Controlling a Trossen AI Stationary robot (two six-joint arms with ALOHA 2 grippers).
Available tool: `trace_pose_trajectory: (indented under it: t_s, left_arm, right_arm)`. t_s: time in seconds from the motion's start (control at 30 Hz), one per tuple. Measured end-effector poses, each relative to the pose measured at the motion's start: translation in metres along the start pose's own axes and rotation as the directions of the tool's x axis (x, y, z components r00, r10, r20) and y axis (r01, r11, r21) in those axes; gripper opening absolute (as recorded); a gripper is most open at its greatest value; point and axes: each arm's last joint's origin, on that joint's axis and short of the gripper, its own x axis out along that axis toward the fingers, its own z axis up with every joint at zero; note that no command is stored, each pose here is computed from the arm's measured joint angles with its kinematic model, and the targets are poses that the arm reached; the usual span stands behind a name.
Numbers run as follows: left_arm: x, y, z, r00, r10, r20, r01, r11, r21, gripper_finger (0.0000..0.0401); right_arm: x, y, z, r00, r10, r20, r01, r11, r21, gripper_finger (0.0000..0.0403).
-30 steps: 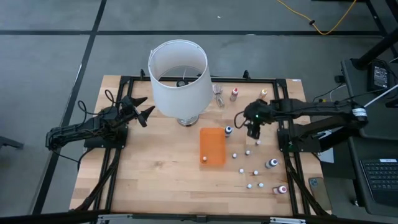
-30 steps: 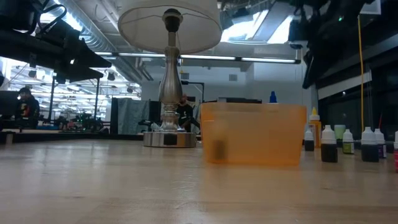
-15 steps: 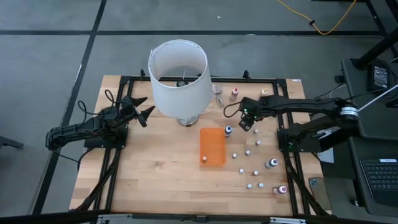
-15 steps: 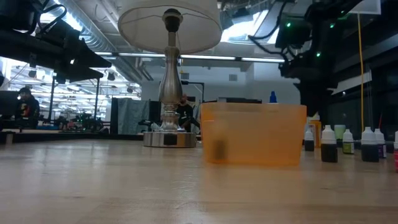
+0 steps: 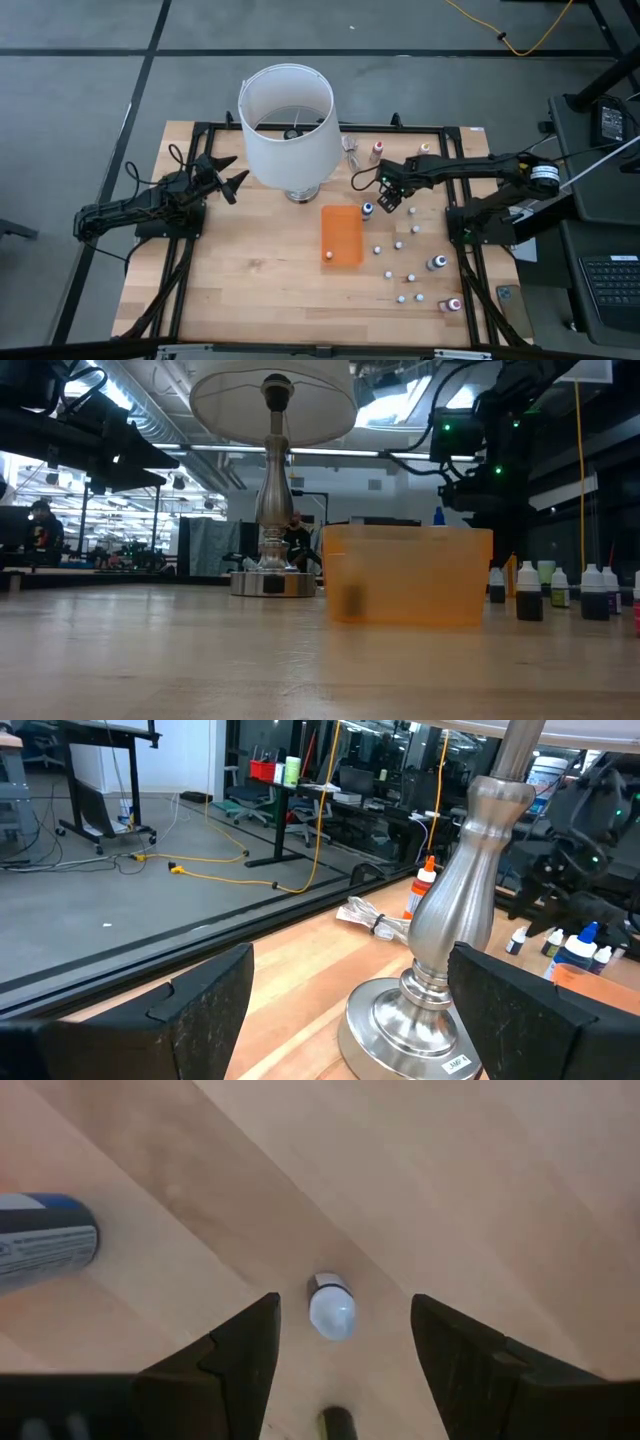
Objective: Pick & Place food coloring
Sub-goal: Put the small black food coloring bottle into the orange bin
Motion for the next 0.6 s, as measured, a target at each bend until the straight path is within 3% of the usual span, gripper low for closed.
trace_pose_trajectory:
  t_s: [0.6]
  left_arm:
    - [0.0,0.0,0.0,1.0,0.0,0.0,0.0,1.0,0.0,0.0322]
  right_arm:
    - [0.013,0.003,0.003,0.999,0.011,-0.044,-0.011,1.0,0.01,0.022]
